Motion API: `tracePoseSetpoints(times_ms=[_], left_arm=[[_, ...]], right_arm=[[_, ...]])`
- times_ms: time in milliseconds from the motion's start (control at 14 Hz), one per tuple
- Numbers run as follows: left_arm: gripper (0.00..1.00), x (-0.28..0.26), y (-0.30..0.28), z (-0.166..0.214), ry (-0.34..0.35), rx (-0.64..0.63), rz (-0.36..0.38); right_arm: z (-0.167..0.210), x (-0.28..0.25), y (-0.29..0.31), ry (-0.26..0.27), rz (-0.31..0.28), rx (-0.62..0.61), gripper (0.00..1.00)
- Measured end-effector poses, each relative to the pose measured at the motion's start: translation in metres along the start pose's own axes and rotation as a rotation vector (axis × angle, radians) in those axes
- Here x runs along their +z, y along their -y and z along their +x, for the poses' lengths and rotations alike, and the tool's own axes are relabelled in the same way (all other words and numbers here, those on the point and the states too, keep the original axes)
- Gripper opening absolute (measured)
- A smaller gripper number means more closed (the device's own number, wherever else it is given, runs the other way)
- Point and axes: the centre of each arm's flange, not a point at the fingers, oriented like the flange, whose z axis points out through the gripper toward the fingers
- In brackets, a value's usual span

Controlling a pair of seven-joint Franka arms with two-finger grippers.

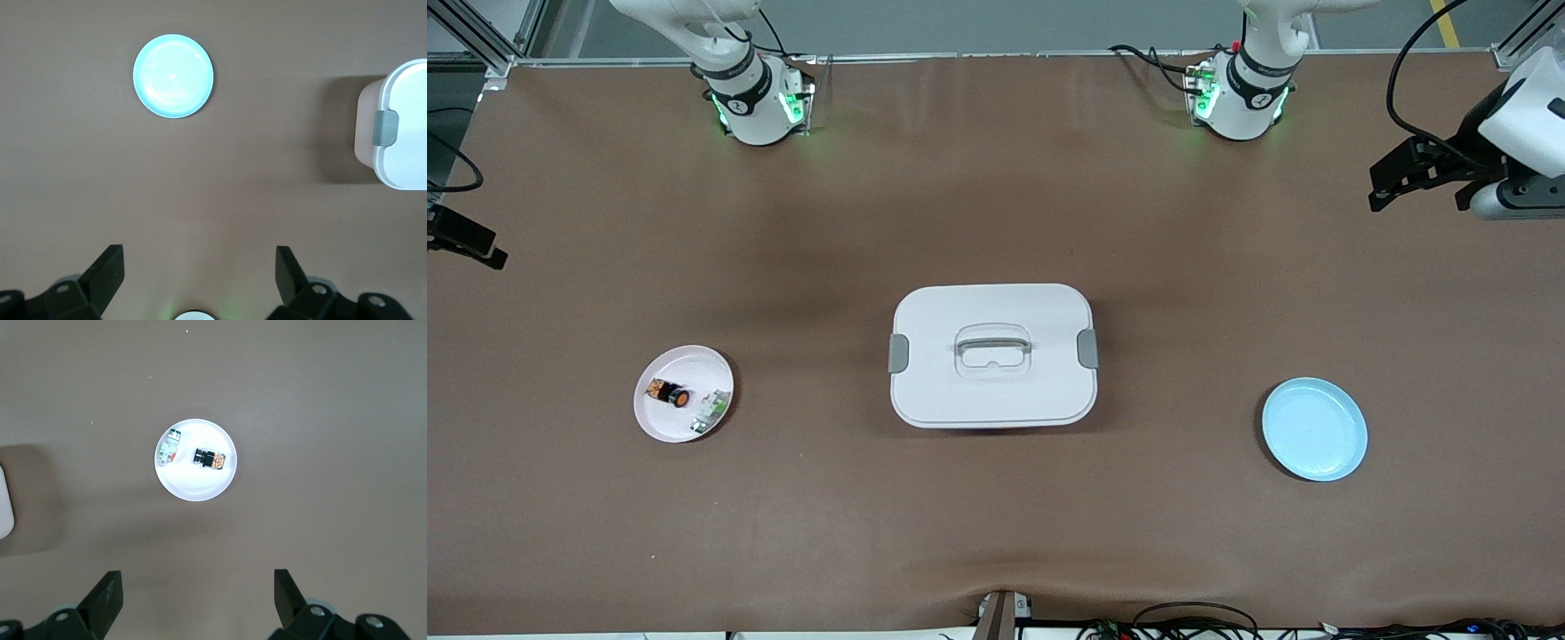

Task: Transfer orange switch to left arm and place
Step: 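Move the right gripper toward the orange switch on the white plate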

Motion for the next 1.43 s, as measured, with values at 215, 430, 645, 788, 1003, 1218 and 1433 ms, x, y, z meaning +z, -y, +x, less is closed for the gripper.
tracePoseSetpoints(times_ms=[215,430,645,788,1003,1218,1433], left_arm=[[1.00,0.000,0.001,0.000,0.000,0.000,0.000],[1.00,0.000,0.002,0.000,0.000,-0.001,0.003],[1.00,0.000,0.003,0.000,-0.002,-0.003,0.013],[1.00,-0.002,0.003,0.000,-0.007,-0.003,0.013],[1.00,-0.005,0.001,-0.001,-0.011,0.002,0.013],[1.00,-0.005,-0.001,-0.001,-0.011,0.004,0.013],[1.00,-0.005,0.000,-0.001,-0.011,0.004,0.013]], right_arm=[[0.000,0.000,0.000,0.000,0.000,0.000,1.00],[0.000,0.000,0.000,0.000,0.000,0.000,1.00],[0.000,0.000,0.000,-0.001,0.000,0.000,1.00],[0.000,-0.001,0.000,-0.005,-0.001,0.001,1.00],[0.001,-0.003,0.000,-0.011,-0.001,0.001,1.00],[0.002,0.000,0.000,-0.006,-0.001,0.000,1.00],[0.012,0.023,0.005,0.032,-0.011,-0.008,1.00]])
